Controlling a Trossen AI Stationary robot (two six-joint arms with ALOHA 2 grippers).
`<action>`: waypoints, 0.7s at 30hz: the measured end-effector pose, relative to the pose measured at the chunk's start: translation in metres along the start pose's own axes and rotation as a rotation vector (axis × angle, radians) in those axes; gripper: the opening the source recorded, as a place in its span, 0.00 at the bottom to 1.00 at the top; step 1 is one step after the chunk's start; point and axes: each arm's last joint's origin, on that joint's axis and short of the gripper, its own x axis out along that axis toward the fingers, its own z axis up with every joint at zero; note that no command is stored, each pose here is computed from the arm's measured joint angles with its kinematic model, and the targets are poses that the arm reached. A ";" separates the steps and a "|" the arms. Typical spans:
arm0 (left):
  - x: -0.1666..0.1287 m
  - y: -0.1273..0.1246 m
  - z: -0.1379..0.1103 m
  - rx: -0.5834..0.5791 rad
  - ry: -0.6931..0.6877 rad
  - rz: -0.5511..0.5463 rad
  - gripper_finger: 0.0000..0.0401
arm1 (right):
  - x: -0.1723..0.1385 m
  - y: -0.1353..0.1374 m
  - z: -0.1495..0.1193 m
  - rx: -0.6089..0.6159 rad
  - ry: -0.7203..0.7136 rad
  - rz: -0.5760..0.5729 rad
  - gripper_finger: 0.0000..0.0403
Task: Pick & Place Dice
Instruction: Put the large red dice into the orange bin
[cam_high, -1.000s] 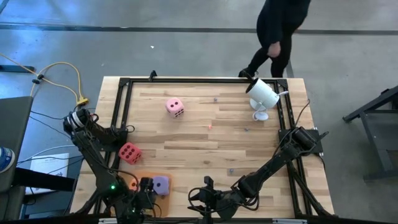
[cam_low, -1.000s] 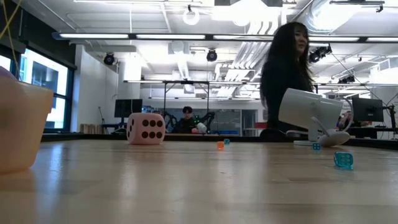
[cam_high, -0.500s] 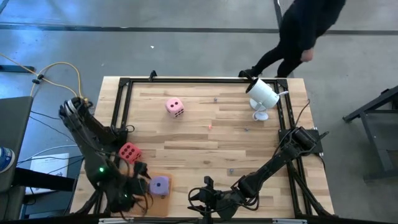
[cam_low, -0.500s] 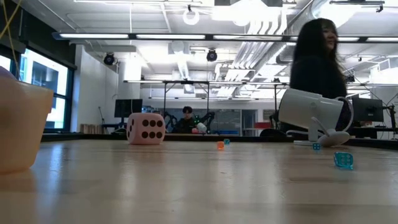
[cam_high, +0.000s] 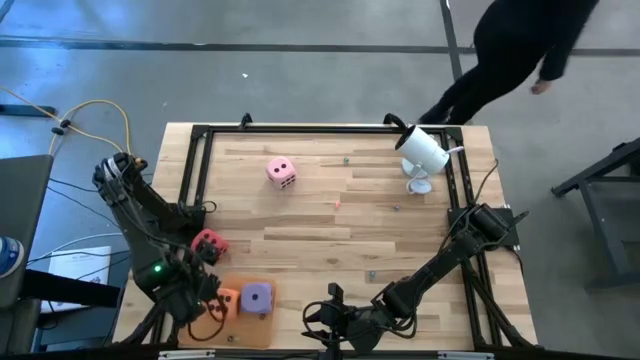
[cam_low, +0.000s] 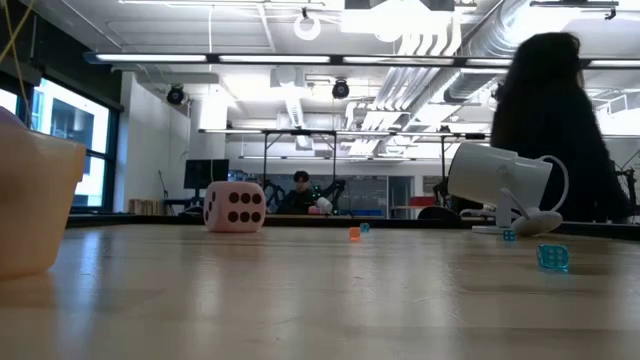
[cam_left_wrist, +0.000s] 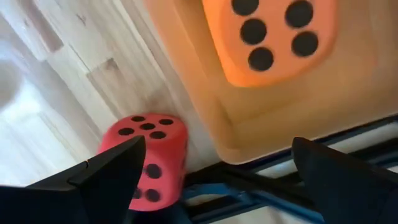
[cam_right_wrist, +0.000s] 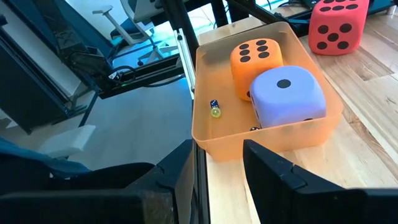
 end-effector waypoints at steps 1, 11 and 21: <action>0.000 0.000 -0.002 0.017 0.006 0.019 0.98 | 0.000 0.000 0.000 0.000 0.000 0.000 0.31; 0.007 0.015 -0.027 -0.009 0.019 0.086 0.98 | 0.000 0.000 0.000 0.000 0.000 0.000 0.31; 0.022 0.042 -0.067 -0.136 -0.080 0.056 0.98 | 0.000 -0.001 0.000 -0.008 0.002 -0.004 0.31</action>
